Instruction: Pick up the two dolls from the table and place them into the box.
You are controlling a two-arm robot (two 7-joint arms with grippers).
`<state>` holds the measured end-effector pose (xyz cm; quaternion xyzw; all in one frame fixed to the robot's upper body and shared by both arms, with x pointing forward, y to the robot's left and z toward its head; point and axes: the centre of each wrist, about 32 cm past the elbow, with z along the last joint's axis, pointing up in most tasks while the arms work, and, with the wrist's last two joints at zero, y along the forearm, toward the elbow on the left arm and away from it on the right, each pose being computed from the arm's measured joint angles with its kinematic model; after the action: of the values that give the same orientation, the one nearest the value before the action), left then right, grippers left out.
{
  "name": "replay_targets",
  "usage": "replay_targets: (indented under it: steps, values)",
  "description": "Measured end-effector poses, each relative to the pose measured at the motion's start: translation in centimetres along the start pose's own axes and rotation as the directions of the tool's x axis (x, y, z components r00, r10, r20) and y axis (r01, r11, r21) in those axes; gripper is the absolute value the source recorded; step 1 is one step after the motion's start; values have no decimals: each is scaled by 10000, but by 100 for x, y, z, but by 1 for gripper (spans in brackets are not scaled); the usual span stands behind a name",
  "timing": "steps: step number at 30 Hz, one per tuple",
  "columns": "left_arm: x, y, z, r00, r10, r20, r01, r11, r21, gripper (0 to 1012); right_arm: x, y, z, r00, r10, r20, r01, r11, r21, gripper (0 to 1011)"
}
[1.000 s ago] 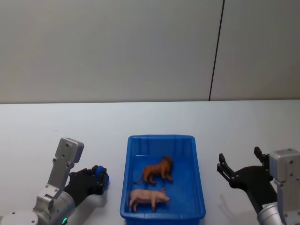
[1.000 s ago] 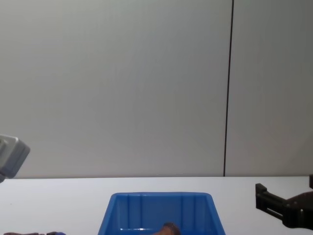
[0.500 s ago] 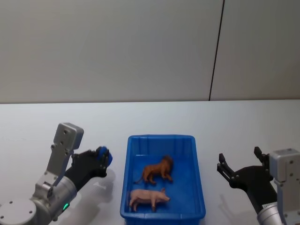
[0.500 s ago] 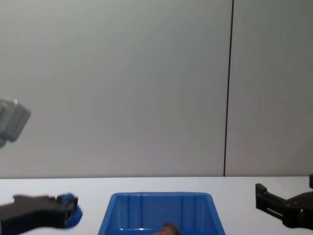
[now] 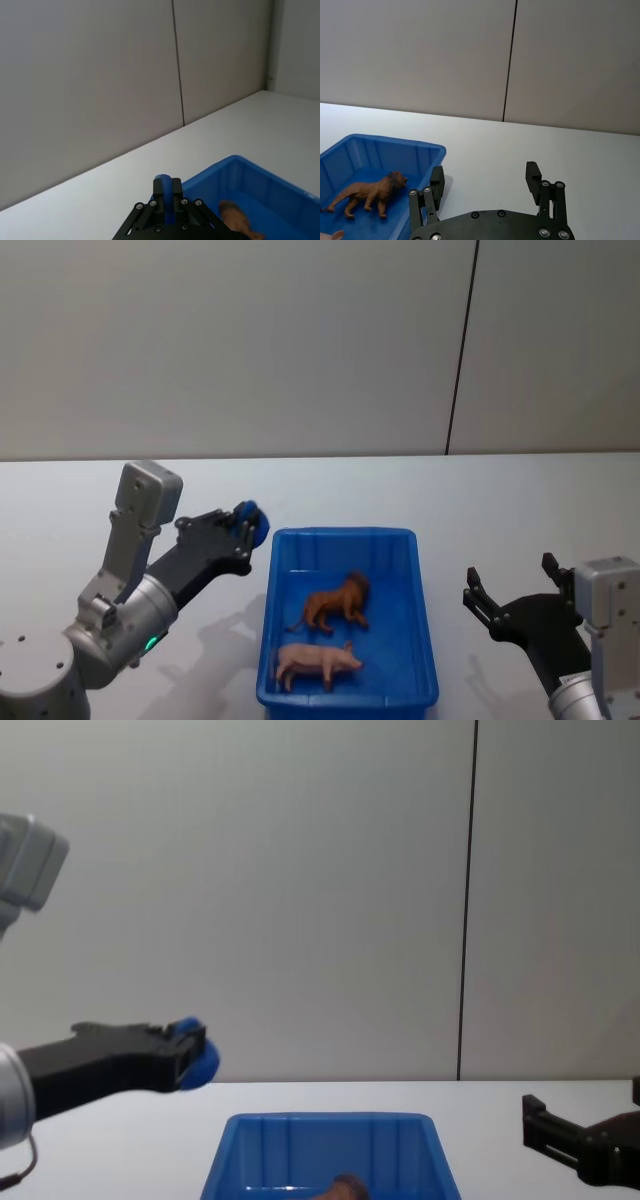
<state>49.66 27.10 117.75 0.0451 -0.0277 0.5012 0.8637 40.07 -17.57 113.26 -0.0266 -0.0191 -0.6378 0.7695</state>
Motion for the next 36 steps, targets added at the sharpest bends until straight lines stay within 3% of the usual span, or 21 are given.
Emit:
replay_targets:
  steps: [3,5,11,17,21,30,31,36]
  values:
    - [3,-34,46,9988,-484,-10,483,9983,-325,101,0,0,0,10000,0,0,0,10000,0,1001]
    - [4,-43,57,9984,-570,-13,569,9976,-387,101,0,0,0,10000,-1,0,1,10000,0,1001]
    - [7,-104,110,9896,-1436,-75,1427,9871,-729,114,0,0,0,10000,-1,0,1,10000,1,1001]
    - [2,-168,137,9726,-2321,-165,2298,9692,-885,261,0,0,0,10000,-1,0,1,10000,1,1001]
    - [-15,-217,151,9561,-2918,-247,2886,9531,-909,405,0,0,0,10000,-1,0,1,10000,0,1001]
    - [-38,-270,164,9332,-3578,-350,3534,9309,-922,714,0,0,0,10000,-1,0,1,10000,0,1001]
    - [-39,-276,165,9302,-3652,-360,3607,9281,-924,714,0,0,0,10000,0,0,0,10000,1,1001]
    - [-44,-288,170,9245,-3792,-379,3745,9225,-935,860,0,0,0,10000,0,0,0,10000,0,1001]
